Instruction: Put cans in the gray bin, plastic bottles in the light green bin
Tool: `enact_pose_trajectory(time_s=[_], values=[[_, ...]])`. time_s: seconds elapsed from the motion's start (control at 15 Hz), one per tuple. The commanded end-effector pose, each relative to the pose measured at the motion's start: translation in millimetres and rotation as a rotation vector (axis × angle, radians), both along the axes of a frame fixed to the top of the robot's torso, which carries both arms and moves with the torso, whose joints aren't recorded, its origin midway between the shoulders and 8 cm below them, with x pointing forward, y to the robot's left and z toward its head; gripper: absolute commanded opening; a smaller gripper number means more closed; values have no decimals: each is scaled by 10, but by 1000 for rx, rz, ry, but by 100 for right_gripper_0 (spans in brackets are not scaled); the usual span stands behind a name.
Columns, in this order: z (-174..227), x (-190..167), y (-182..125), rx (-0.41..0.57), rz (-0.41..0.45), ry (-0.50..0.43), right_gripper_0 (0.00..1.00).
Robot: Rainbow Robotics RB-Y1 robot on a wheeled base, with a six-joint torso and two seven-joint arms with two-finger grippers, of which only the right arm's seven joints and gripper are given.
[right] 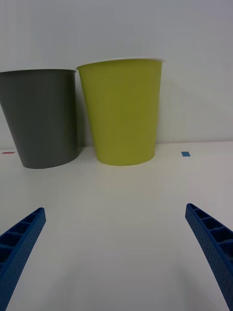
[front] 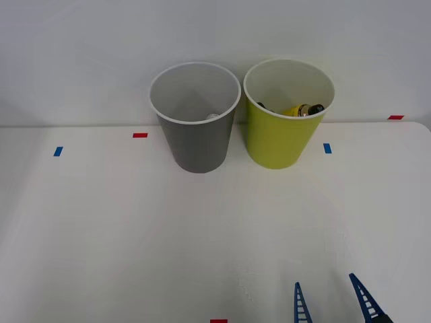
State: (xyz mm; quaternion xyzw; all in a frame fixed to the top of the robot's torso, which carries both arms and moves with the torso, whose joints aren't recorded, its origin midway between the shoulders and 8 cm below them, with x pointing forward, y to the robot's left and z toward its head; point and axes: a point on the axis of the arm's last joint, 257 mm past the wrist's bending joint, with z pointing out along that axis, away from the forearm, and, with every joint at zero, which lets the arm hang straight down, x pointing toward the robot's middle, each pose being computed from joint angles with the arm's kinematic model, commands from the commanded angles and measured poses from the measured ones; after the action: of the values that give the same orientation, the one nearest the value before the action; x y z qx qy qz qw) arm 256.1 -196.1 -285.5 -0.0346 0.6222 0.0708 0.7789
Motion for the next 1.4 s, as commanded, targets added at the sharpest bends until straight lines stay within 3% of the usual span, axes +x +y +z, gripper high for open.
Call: enact_pose_trajectory(time_s=[0.07,1.4], values=[[0,0,0,0,0,0,100],[0,0,0,0,0,0,100]])
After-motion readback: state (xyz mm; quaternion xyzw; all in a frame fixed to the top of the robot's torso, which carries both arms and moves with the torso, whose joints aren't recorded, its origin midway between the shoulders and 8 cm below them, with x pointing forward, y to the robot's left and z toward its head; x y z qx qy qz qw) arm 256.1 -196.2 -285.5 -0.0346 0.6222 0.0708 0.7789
